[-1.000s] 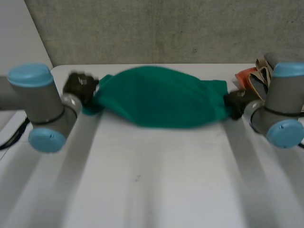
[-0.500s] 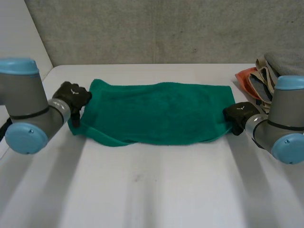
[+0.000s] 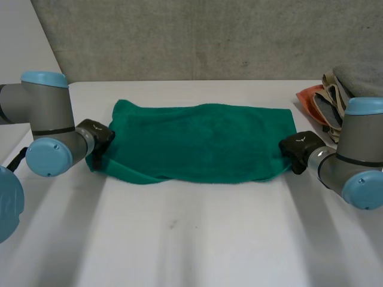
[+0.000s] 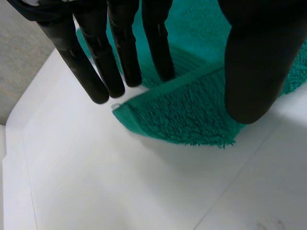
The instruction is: Fold the laundry.
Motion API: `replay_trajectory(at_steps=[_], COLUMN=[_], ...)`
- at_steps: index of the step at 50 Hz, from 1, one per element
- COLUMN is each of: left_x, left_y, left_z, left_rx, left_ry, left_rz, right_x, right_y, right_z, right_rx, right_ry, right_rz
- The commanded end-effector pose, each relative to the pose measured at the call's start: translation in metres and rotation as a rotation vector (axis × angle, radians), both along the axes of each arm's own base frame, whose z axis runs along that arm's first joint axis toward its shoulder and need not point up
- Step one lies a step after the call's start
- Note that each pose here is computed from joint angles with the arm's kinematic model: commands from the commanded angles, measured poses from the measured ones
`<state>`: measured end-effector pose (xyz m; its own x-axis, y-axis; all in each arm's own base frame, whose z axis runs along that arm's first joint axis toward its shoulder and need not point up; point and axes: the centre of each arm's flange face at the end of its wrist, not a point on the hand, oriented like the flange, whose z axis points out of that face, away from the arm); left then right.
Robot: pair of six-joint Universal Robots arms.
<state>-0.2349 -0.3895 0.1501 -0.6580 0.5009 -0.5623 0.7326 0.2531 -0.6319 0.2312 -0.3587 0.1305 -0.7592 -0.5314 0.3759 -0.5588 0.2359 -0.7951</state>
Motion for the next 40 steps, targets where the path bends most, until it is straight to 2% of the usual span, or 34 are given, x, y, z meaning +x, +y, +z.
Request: replay_trajectory(at_steps=[1,5,9,13,14,17,19,21,24,29,32,33,36,37,40], left_x=[0.005,0.016,0.038,0.058,0.065,0.071,0.07,0.064,0.054,0.023,0.007,-0.005,-0.02,-0.028,-0.034], left_y=[0.001,0.015,0.045,0.081,0.092,0.107,0.109,0.103,0.09,0.059,0.041,0.028,0.012,0.003,-0.006], left_z=[-0.001,0.013,0.027,0.033,0.033,0.024,0.023,0.023,0.03,0.055,0.069,0.082,0.108,0.133,0.175], left_rx=[0.014,0.044,0.133,0.217,0.234,0.27,0.264,0.22,0.144,-0.014,-0.11,-0.19,-0.316,-0.412,-0.565], left_ry=[-0.035,-0.059,-0.122,-0.243,-0.295,-0.38,-0.407,-0.399,-0.346,-0.137,-0.052,0.014,0.113,0.2,0.372], left_rz=[-0.01,0.005,-0.002,-0.104,-0.161,-0.27,-0.306,-0.297,-0.251,-0.165,-0.155,-0.153,-0.144,-0.134,-0.107], right_x=[-0.002,-0.005,-0.014,-0.03,-0.036,-0.043,-0.044,-0.043,-0.039,-0.026,-0.016,-0.008,0.002,0.007,0.011], right_y=[0.003,0.013,0.034,0.063,0.074,0.084,0.079,0.069,0.058,0.044,0.03,0.016,-0.008,-0.025,-0.047], right_z=[0.01,0.02,0.035,0.046,0.049,0.054,0.054,0.05,0.048,0.048,0.053,0.061,0.081,0.103,0.143], right_rx=[0.007,0.052,0.136,0.269,0.322,0.368,0.353,0.337,0.313,0.273,0.187,0.091,-0.082,-0.225,-0.44], right_ry=[-0.003,0.012,0.096,0.269,0.352,0.453,0.482,0.457,0.42,0.333,0.297,0.263,0.198,0.137,0.008], right_rz=[0.004,0.029,0.121,0.271,0.344,0.437,0.424,0.376,0.322,0.255,0.229,0.207,0.145,0.089,-0.008])
